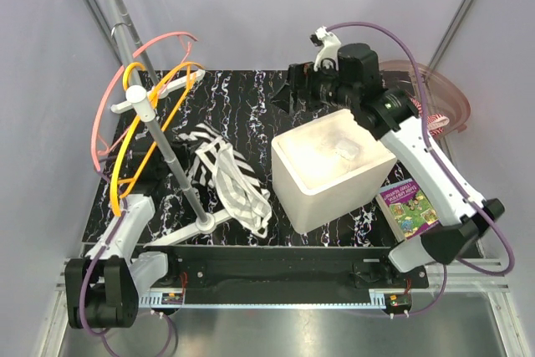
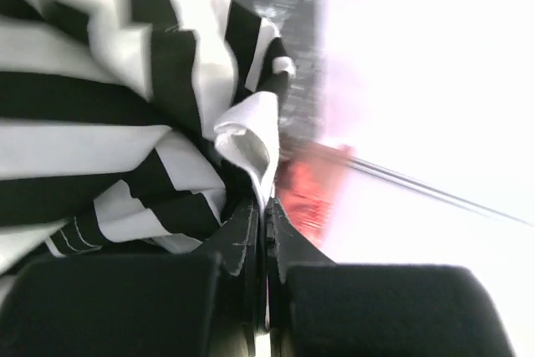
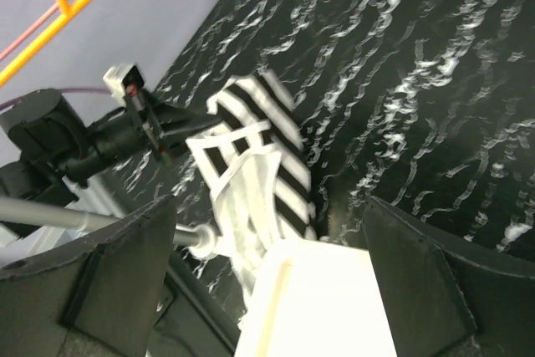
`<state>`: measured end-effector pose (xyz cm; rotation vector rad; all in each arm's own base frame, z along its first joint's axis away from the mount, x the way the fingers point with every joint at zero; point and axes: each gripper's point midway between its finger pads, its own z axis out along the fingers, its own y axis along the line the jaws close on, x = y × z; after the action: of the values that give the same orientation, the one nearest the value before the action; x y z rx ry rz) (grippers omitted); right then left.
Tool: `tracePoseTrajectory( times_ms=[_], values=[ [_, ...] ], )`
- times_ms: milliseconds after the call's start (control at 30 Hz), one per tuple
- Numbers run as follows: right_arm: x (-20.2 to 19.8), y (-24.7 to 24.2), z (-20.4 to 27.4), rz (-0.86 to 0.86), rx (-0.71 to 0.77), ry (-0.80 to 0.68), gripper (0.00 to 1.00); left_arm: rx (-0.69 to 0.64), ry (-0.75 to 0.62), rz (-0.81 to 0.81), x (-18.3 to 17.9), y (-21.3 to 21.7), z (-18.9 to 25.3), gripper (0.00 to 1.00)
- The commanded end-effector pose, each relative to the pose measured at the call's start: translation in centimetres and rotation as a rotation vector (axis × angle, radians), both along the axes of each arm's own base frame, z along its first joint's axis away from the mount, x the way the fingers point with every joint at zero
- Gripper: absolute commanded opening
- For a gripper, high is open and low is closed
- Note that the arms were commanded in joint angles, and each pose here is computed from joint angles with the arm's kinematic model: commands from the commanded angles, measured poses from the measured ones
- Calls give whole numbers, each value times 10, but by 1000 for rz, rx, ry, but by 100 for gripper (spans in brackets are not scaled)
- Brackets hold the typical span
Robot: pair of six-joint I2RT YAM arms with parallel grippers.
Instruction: Remove the tank top from the hanger
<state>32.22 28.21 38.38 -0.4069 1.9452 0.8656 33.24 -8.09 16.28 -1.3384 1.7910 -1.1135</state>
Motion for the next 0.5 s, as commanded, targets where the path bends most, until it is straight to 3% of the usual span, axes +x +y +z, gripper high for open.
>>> tracePoseTrajectory(
  times_ms=[0, 167, 467],
  values=[
    [-5, 33, 5, 179, 50, 60, 100, -128, -239, -61, 5, -17, 78, 0],
    [-5, 62, -12, 307, 44, 116, 100, -186, -300, -100, -9, -25, 104, 0],
    [-26, 122, -60, 470, -93, 75, 100, -263, -374, -147, -24, -33, 137, 0]
  ],
)
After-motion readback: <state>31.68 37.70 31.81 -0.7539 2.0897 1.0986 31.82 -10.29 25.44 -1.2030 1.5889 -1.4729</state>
